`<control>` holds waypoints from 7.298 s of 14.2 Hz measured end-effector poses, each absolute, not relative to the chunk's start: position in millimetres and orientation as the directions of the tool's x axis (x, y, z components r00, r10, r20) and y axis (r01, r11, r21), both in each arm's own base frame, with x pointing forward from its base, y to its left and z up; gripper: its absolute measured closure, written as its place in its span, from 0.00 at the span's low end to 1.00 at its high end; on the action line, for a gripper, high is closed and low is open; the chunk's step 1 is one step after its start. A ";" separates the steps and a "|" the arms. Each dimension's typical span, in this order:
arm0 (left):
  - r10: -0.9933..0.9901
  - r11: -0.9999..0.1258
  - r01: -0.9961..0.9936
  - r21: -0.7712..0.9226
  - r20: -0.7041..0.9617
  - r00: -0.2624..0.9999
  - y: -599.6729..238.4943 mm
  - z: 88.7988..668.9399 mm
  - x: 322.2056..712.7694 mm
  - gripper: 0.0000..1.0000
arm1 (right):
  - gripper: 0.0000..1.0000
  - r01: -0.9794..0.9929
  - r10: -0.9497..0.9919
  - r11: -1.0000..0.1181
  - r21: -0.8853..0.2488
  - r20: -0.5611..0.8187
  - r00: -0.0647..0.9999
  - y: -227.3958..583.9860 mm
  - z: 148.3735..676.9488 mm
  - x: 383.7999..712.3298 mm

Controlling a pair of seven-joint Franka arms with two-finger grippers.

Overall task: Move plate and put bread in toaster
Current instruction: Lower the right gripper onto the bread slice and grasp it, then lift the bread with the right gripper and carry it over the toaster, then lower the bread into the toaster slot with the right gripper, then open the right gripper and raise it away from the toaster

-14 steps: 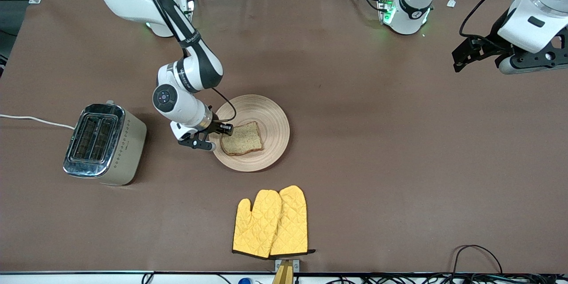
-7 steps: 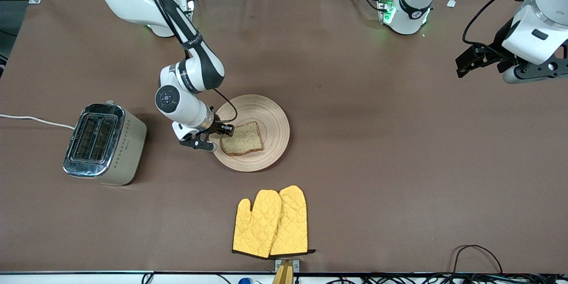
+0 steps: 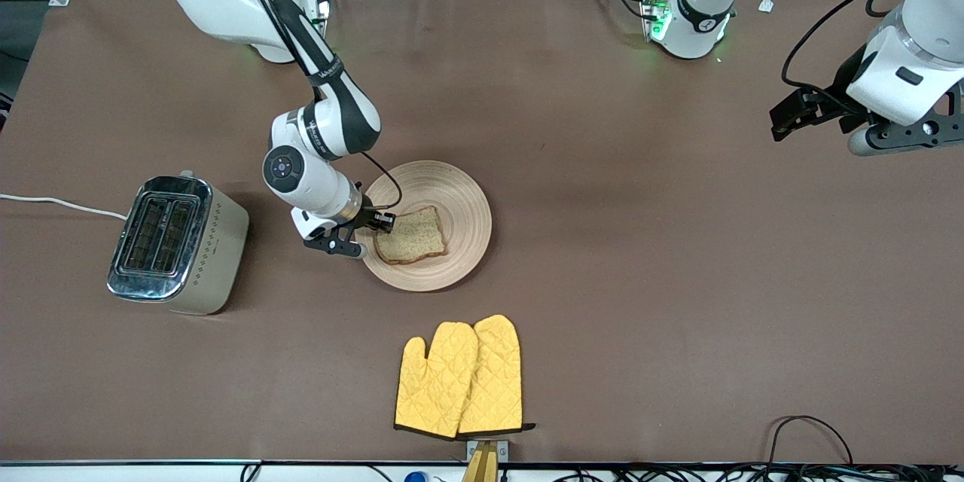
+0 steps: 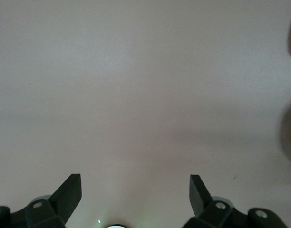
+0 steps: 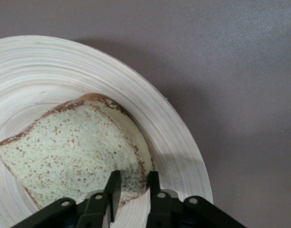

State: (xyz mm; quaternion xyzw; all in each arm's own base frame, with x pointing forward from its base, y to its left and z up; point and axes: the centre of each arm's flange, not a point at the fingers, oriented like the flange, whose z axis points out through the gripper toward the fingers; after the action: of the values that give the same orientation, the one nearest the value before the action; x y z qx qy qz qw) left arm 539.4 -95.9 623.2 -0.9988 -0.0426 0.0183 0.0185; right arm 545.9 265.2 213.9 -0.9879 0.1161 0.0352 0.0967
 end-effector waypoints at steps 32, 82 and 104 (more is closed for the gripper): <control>0.084 -0.996 0.082 -0.037 -0.032 0.996 -96.9 624.4 540.8 0.00 | 0.98 -0.171 -0.226 -0.752 0.636 -0.005 0.974 146.0 530.4 582.7; 0.067 -0.997 0.066 -0.037 -0.037 0.997 -105.7 621.8 540.5 0.00 | 0.98 -0.500 -0.289 -0.589 0.635 0.413 0.864 73.9 392.4 555.6; -0.026 -0.999 -0.027 -0.032 -0.033 0.999 -99.6 625.1 542.0 0.00 | 0.00 -0.535 -0.528 -0.745 0.398 0.138 0.838 47.3 394.2 588.6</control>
State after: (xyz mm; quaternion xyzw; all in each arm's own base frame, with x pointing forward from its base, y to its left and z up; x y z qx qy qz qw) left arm 542.0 -99.6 625.1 -0.9996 0.0133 0.0165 0.0161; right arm 588.6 47.3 394.2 -0.9342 0.2844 -0.0083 -0.2153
